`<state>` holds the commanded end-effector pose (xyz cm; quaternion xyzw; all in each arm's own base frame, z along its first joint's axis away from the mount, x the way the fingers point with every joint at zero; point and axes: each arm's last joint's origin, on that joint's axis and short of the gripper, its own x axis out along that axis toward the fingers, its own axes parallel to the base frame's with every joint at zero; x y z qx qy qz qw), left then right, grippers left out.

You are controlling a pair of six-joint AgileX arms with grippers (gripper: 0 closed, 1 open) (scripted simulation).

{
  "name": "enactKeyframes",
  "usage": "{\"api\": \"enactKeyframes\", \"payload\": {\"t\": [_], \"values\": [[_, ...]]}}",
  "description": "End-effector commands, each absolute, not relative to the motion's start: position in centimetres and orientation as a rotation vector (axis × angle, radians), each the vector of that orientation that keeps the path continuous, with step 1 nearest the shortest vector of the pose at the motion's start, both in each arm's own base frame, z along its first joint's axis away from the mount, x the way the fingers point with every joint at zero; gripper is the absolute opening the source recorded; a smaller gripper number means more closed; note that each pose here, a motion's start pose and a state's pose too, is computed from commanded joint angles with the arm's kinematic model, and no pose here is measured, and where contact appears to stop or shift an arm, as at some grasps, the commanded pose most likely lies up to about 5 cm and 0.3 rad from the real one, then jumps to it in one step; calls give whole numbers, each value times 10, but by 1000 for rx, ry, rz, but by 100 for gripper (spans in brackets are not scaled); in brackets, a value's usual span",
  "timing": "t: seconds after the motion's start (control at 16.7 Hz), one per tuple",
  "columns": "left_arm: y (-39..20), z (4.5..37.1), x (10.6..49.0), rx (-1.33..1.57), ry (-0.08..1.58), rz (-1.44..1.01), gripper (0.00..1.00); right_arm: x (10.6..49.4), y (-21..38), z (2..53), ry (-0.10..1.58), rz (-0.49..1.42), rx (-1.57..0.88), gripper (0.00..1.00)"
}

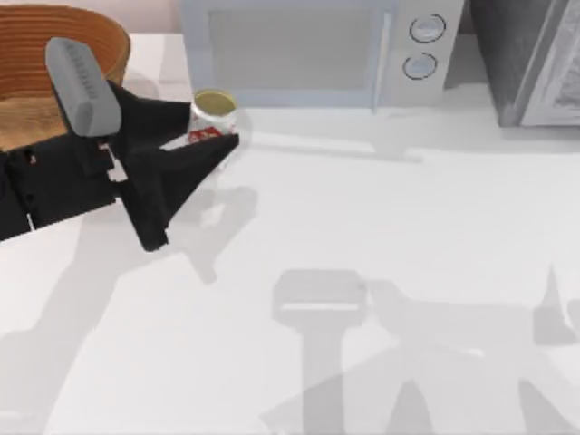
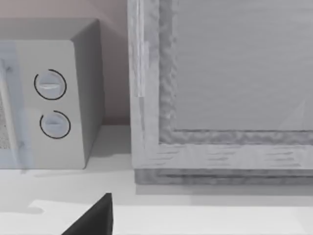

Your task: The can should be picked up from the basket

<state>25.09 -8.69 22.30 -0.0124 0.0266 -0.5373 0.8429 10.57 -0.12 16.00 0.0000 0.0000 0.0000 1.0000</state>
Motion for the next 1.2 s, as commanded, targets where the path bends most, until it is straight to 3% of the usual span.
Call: {"api": "enactKeyframes", "payload": {"t": [0.48, 1.2], "values": [[-111, 178, 304, -50, 81, -1333, 0, 106, -1, 160, 0, 0, 0, 100], [-134, 74, 358, -42, 57, -1568, 0, 106, -1, 160, 0, 0, 0, 100]]}}
